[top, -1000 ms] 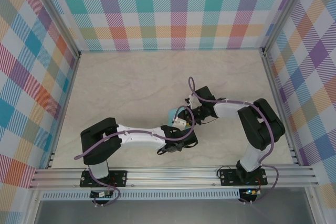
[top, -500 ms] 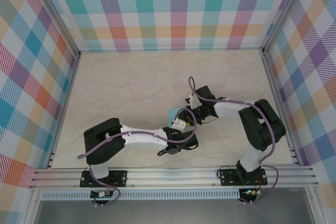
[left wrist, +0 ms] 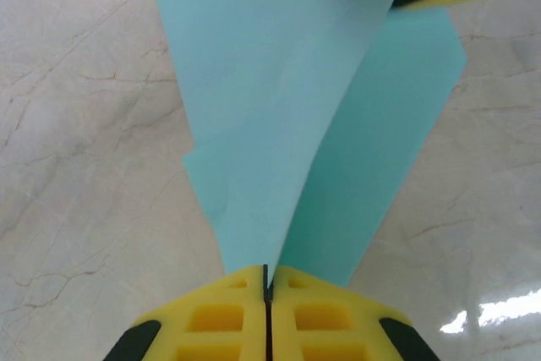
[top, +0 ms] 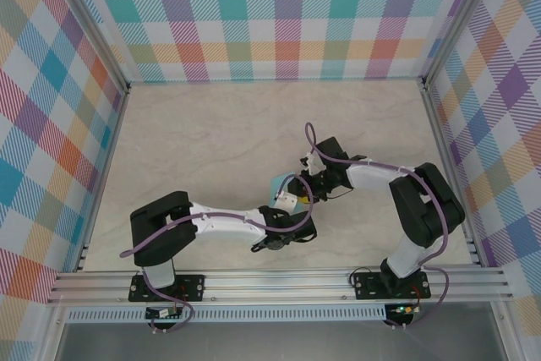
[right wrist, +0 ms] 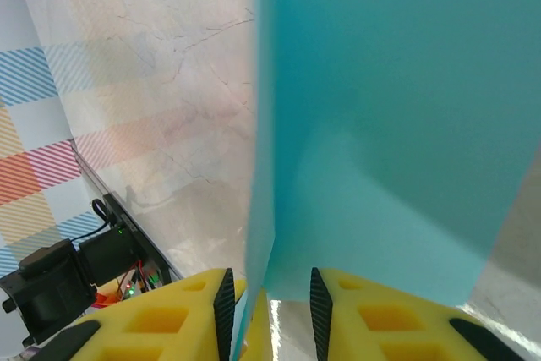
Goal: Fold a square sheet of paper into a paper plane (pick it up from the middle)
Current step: Fourth fold the wing at the center of the table.
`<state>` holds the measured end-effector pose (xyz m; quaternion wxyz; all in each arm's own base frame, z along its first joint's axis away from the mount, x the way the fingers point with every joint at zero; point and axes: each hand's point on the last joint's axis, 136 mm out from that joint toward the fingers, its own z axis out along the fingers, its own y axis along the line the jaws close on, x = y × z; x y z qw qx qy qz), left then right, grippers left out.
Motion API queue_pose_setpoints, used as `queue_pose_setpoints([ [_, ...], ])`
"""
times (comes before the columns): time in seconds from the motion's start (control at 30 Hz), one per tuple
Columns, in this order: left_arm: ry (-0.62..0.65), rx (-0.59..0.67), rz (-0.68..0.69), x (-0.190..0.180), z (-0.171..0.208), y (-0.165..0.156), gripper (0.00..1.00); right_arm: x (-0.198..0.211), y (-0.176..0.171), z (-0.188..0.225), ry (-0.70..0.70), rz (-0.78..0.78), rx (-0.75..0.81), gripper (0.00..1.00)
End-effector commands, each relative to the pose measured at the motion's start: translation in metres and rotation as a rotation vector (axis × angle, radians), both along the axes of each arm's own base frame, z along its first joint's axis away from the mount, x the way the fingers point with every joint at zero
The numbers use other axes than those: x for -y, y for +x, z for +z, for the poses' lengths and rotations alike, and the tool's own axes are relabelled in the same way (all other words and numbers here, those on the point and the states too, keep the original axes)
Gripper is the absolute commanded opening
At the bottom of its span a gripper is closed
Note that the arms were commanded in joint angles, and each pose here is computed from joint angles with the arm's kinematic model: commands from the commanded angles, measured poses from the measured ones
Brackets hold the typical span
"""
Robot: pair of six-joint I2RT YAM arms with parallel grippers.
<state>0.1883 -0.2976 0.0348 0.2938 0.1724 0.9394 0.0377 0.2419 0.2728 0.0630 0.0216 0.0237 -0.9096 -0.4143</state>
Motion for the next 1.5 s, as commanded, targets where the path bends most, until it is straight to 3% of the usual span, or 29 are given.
queue_pose_setpoints([
  [0.0, -0.114, -0.022, 0.003, 0.001, 0.007, -0.004, 0.06, 0.007, -0.001, 0.015, -0.033, -0.001, 0.067, 0.35],
  [0.23, -0.347, -0.084, -0.026, 0.003, 0.014, -0.011, 0.06, 0.032, -0.013, 0.022, -0.103, -0.058, 0.137, 0.40],
  [0.4, -0.421, -0.117, -0.040, -0.005, 0.012, -0.017, 0.06, 0.047, -0.025, 0.026, -0.121, -0.098, 0.169, 0.43],
  [0.57, -0.439, -0.145, -0.061, -0.006, 0.007, -0.019, 0.06, 0.057, -0.037, 0.025, -0.123, -0.132, 0.173, 0.45],
  [1.1, -0.514, -0.196, -0.018, -0.006, 0.008, -0.015, 0.06, 0.061, -0.046, 0.031, -0.142, -0.110, 0.149, 0.73],
  [1.17, -0.516, -0.201, -0.022, -0.004, 0.007, -0.014, 0.06, 0.063, -0.045, 0.029, -0.160, -0.113, 0.148, 0.79],
  [1.3, -0.521, -0.216, -0.015, -0.001, 0.001, -0.012, 0.05, 0.066, -0.042, 0.029, -0.169, -0.137, 0.173, 1.00],
  [1.47, -0.532, -0.216, -0.008, -0.004, 0.002, -0.011, 0.05, 0.070, -0.033, 0.032, -0.192, -0.167, 0.217, 1.00],
])
